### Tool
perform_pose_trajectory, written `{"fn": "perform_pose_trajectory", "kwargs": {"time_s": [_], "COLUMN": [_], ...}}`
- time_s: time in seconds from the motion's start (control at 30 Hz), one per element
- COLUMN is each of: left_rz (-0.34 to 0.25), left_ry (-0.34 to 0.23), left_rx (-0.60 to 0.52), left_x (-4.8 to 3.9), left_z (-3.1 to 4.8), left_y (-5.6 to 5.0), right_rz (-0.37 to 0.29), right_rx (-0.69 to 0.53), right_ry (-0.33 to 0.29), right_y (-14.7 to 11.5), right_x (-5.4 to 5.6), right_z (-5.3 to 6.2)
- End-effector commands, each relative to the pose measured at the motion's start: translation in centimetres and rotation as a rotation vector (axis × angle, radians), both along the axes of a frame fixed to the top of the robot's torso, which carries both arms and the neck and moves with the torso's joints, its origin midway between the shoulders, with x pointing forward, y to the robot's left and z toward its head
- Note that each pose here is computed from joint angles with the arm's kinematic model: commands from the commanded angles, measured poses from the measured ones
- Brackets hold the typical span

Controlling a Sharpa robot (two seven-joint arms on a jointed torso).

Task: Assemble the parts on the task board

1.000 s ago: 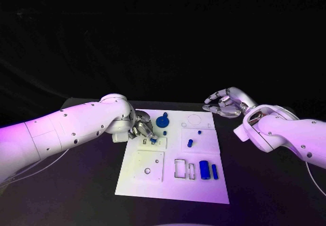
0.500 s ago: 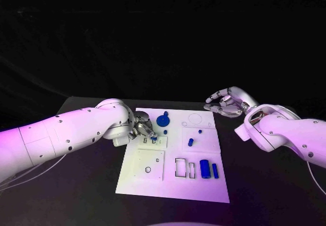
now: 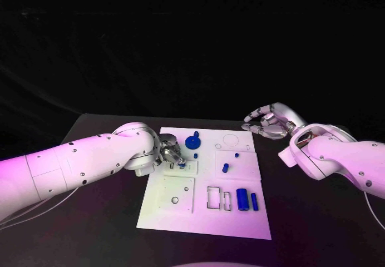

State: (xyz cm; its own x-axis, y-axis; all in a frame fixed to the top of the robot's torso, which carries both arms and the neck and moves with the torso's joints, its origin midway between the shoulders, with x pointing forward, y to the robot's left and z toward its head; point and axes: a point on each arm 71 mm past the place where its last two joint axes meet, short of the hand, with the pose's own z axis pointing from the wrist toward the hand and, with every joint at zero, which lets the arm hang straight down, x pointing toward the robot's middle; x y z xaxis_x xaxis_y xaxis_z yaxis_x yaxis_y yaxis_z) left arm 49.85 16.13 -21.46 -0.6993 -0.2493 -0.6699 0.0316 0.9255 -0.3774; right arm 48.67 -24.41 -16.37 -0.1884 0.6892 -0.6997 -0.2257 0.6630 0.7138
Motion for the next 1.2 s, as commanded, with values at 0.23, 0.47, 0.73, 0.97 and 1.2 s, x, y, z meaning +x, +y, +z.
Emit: {"fn": "perform_pose_trajectory", "kwargs": {"time_s": [0.23,0.47,0.73,0.97,1.2], "left_rz": [-0.036,-0.044,-0.049,-0.059,-0.067], "left_ry": [-0.016,-0.022,-0.018,-0.006,0.005], "left_rx": [0.041,0.060,0.071,0.076,0.083], "left_x": [-0.09,-0.03,-0.05,-0.20,-0.30], "left_z": [-0.08,-0.20,-0.58,-0.73,-0.82], "left_y": [-0.03,-0.01,-0.03,-0.14,-0.13], "right_rz": [0.013,0.014,0.013,0.010,0.009], "right_rx": [-0.001,0.000,0.001,0.001,0.001], "right_ry": [0.010,0.010,0.010,0.008,0.009], "right_y": [0.09,0.11,0.09,0.08,0.08], "right_x": [-0.06,-0.07,-0.07,-0.07,-0.08], "right_z": [-0.18,-0.23,-0.26,-0.28,-0.32]}}
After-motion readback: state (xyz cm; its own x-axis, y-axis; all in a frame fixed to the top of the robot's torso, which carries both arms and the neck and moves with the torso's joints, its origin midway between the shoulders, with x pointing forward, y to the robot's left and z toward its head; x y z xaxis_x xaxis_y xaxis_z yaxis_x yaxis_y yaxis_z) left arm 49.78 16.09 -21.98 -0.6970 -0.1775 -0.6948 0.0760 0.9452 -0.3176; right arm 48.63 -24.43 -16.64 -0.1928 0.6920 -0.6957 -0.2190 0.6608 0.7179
